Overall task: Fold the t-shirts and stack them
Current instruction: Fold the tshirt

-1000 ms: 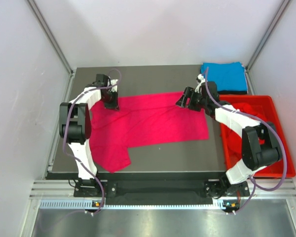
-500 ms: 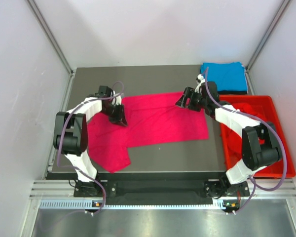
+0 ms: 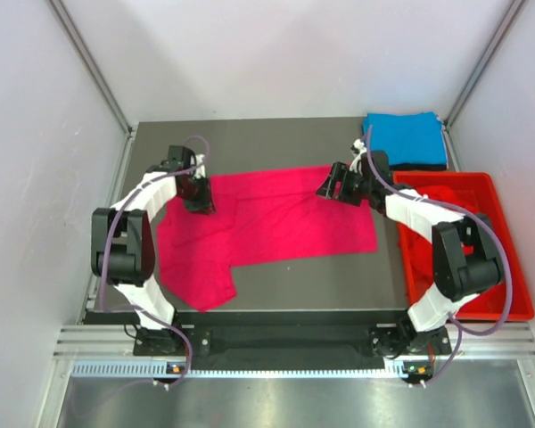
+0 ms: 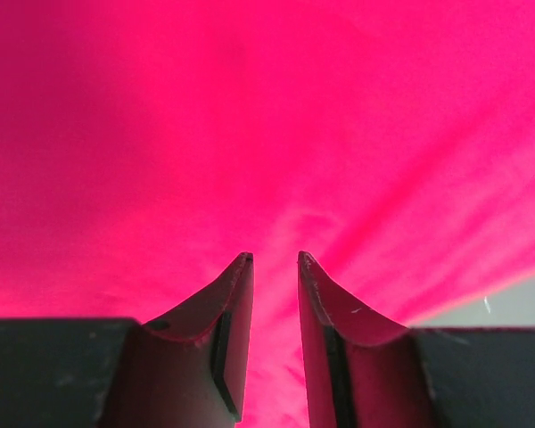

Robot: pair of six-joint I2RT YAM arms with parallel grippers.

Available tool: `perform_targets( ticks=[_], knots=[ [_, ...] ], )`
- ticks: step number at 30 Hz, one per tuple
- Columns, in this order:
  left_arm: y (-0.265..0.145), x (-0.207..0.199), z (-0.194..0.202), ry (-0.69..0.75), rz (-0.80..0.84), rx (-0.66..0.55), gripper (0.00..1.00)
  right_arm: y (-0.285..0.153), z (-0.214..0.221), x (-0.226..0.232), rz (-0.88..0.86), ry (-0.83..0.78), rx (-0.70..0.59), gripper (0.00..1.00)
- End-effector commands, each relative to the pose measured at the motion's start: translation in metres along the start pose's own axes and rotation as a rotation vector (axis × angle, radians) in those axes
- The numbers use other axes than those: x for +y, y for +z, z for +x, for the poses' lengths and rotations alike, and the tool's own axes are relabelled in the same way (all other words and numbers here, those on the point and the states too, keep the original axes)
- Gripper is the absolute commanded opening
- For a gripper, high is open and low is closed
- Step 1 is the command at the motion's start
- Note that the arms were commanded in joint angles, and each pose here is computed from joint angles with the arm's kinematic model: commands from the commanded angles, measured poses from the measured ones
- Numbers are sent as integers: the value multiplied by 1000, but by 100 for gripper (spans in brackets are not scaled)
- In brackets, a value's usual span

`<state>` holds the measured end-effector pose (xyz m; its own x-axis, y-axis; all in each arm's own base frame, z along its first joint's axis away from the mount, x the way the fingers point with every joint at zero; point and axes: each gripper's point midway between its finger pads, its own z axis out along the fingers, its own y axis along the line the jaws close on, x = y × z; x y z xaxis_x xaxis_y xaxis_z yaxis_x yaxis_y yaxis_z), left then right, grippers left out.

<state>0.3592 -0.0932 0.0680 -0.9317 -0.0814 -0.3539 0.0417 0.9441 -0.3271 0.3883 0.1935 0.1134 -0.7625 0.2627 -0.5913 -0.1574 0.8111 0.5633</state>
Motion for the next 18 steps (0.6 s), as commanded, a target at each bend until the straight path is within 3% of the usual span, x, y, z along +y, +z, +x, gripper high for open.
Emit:
perform_targets(
  ticks=[1,4,9,13,18],
  knots=[
    [-14,47,-60,-113,-146,-174,33,8,0,-7,20,-26,17,72],
    [-25,82,-95,-202,-174,-274,34,15,-25,-17,54,-20,-30,71],
    [-9,101,-133,-266,-85,-296,34,34,-65,-57,158,27,-55,65],
    [20,125,-128,-325,-149,-213,32,47,-87,-84,202,54,-84,57],
    [32,179,-115,-432,-307,-207,32,67,-76,-136,324,108,-11,49]
  ],
)
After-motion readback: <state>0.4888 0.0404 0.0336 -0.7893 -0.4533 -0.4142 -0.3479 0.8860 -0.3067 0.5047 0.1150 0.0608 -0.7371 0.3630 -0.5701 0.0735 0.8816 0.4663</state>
